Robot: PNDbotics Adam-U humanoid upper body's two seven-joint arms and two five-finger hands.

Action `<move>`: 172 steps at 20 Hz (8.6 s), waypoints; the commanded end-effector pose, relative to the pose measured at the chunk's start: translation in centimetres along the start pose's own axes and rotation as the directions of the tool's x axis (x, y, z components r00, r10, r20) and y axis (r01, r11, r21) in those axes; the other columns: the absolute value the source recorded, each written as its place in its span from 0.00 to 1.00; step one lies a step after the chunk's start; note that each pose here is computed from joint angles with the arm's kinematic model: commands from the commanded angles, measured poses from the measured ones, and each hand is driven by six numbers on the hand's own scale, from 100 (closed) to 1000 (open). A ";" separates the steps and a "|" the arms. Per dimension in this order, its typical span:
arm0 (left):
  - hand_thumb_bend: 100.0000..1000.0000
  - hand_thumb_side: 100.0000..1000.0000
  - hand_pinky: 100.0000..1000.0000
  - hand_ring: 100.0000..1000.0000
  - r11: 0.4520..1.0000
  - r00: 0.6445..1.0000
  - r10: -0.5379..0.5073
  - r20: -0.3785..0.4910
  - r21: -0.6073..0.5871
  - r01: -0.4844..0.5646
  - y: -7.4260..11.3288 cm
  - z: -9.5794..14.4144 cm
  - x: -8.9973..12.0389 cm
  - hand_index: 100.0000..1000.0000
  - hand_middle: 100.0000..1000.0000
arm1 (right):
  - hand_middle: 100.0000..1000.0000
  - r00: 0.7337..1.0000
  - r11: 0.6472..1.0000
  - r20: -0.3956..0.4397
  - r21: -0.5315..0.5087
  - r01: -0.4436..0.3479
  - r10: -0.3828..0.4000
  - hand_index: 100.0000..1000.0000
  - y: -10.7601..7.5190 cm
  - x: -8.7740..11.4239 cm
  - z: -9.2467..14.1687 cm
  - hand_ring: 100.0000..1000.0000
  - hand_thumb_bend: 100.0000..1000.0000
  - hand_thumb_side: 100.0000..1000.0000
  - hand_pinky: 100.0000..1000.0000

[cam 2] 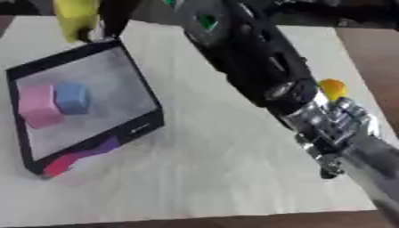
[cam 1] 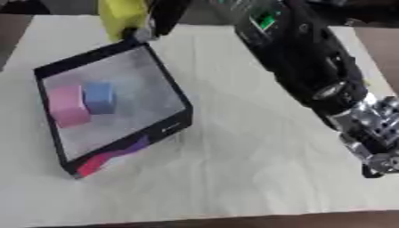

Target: Pick up objects on the table and place them in the box.

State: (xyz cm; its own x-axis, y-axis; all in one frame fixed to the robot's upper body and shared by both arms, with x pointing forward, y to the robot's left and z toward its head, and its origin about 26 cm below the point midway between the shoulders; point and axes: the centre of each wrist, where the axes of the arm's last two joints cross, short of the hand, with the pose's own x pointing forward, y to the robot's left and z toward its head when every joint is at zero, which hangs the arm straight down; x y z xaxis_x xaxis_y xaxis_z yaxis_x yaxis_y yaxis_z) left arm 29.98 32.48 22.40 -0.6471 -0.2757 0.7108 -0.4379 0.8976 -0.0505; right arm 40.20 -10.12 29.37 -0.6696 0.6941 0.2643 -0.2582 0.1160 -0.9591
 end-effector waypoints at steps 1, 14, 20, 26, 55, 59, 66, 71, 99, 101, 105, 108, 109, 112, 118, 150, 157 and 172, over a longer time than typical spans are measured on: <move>0.23 0.41 0.67 0.64 1.000 0.999 0.009 0.046 -0.023 -0.008 -0.1 -0.8 1.2 0.80 0.72 | 0.43 0.999 1.000 -0.046 0.026 0.005 -0.004 0.59 1.7 -0.5 -1.8 0.59 0.22 0.00 0.77; 0.23 0.42 0.67 0.63 0.999 0.999 0.025 0.043 -0.027 -0.023 -0.4 -0.9 1.3 0.80 0.72 | 0.50 0.995 0.990 -0.090 0.134 -0.034 0.047 0.66 8.4 -2.7 -5.1 0.64 0.25 0.00 0.79; 0.23 0.43 0.67 0.63 1.000 0.999 0.017 0.029 -0.024 -0.016 -0.3 -0.7 1.0 0.80 0.72 | 0.66 0.993 0.982 -0.071 0.171 -0.081 0.095 0.80 9.1 -3.0 -5.2 0.76 0.37 0.10 0.82; 0.23 0.43 0.67 0.63 1.000 1.000 0.011 0.023 -0.019 -0.011 -0.1 -0.6 0.8 0.80 0.72 | 0.78 0.997 0.996 0.002 0.022 -0.082 0.082 0.90 6.0 -1.7 -3.9 0.85 0.45 0.32 0.88; 0.23 0.44 0.67 0.62 0.983 0.993 -0.115 -0.035 0.142 0.119 3.4 0.6 -0.9 0.80 0.72 | 0.80 0.940 0.848 -0.340 -0.507 -0.156 -0.030 0.90 -3.8 -7.8 20.1 0.85 0.43 0.25 0.88; 0.23 0.44 0.67 0.62 0.984 0.994 -0.107 -0.037 0.143 0.111 3.2 0.6 -1.0 0.80 0.72 | 0.81 0.905 0.892 -0.424 -0.420 -0.168 -0.029 0.90 -2.9 -10.2 22.6 0.86 0.43 0.27 0.89; 0.22 0.44 0.67 0.62 0.985 0.994 -0.096 -0.044 0.139 0.101 3.0 0.6 -1.1 0.80 0.72 | 0.82 0.850 0.943 -0.521 -0.314 -0.111 -0.073 0.90 -0.4 -13.5 26.3 0.86 0.43 0.31 0.89; 0.22 0.44 0.67 0.62 0.987 0.995 -0.093 -0.048 0.129 0.098 2.8 0.7 -1.1 0.80 0.72 | 0.82 0.811 0.957 -0.575 -0.282 -0.075 -0.105 0.90 3.1 -14.8 28.0 0.86 0.43 0.33 0.89; 0.21 0.45 0.67 0.62 0.993 0.995 -0.071 -0.065 0.085 0.076 2.1 0.8 -1.3 0.80 0.72 | 0.83 0.730 0.930 -0.646 -0.366 -0.038 -0.224 0.91 8.8 -14.5 31.2 0.86 0.45 0.35 0.89; 0.21 0.45 0.67 0.62 0.994 0.995 -0.070 -0.066 0.084 0.075 2.0 0.8 -1.3 0.80 0.72 | 0.84 0.713 0.935 -0.664 -0.353 -0.036 -0.223 0.91 8.7 -15.0 31.3 0.86 0.45 0.36 0.89; 0.21 0.46 0.67 0.62 0.994 0.995 -0.068 -0.068 0.085 0.073 2.0 0.8 -1.4 0.80 0.72 | 0.84 0.679 0.944 -0.695 -0.330 -0.012 -0.235 0.91 9.0 -16.4 31.6 0.86 0.46 0.38 0.89; 0.21 0.46 0.67 0.62 0.994 0.996 -0.064 -0.068 0.085 0.069 2.0 0.8 -1.3 0.80 0.72 | 0.84 0.670 0.949 -0.700 -0.313 0.023 -0.247 0.91 9.2 -17.3 31.8 0.86 0.46 0.39 0.89; 0.21 0.46 0.67 0.62 0.994 0.996 -0.062 -0.068 0.085 0.068 2.0 0.8 -1.3 0.80 0.72 | 0.84 0.669 0.951 -0.700 -0.309 0.032 -0.250 0.91 9.2 -17.5 31.8 0.86 0.46 0.40 0.89; 0.21 0.46 0.67 0.62 0.994 0.996 -0.060 -0.069 0.084 0.066 1.9 0.9 -1.3 0.80 0.72 | 0.84 0.665 0.950 -0.699 -0.305 0.058 -0.265 0.91 9.2 -18.0 31.8 0.86 0.47 0.40 0.89; 0.20 0.46 0.67 0.62 0.994 0.996 -0.057 -0.073 0.085 0.064 1.9 0.9 -1.4 0.80 0.72 | 0.83 0.634 0.943 -0.714 -0.324 0.077 -0.297 0.91 9.2 -19.3 32.0 0.86 0.46 0.40 0.88; 0.19 0.47 0.67 0.62 0.995 0.995 -0.044 -0.087 0.083 0.052 1.7 1.1 -1.6 0.80 0.73 | 0.58 0.548 0.917 -0.746 -0.382 0.112 -0.378 0.75 10.0 -21.3 31.7 0.72 0.20 0.02 0.81; 0.19 0.47 0.67 0.62 0.996 0.996 -0.041 -0.082 0.078 0.048 1.6 1.1 -1.6 0.80 0.73 | 0.45 0.566 0.913 -0.751 -0.408 0.006 -0.339 0.65 11.2 -19.5 31.8 0.61 0.27 0.00 0.76; 0.19 0.47 0.67 0.62 0.996 0.996 -0.051 -0.078 0.074 0.057 1.7 1.0 -1.5 0.80 0.73 | 0.35 0.708 0.826 -0.666 -0.521 -0.216 -0.235 0.53 7.0 -14.6 30.5 0.51 0.30 0.00 0.71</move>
State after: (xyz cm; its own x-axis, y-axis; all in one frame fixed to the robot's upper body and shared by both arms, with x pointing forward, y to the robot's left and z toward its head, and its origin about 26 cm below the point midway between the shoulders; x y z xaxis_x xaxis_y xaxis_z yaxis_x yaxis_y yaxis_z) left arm 29.71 33.87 19.52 -0.5541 -0.2725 0.7866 -0.5210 0.8505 -0.0724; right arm 27.21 -41.50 19.39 0.0928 0.9171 0.3877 0.2368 0.3579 -0.9032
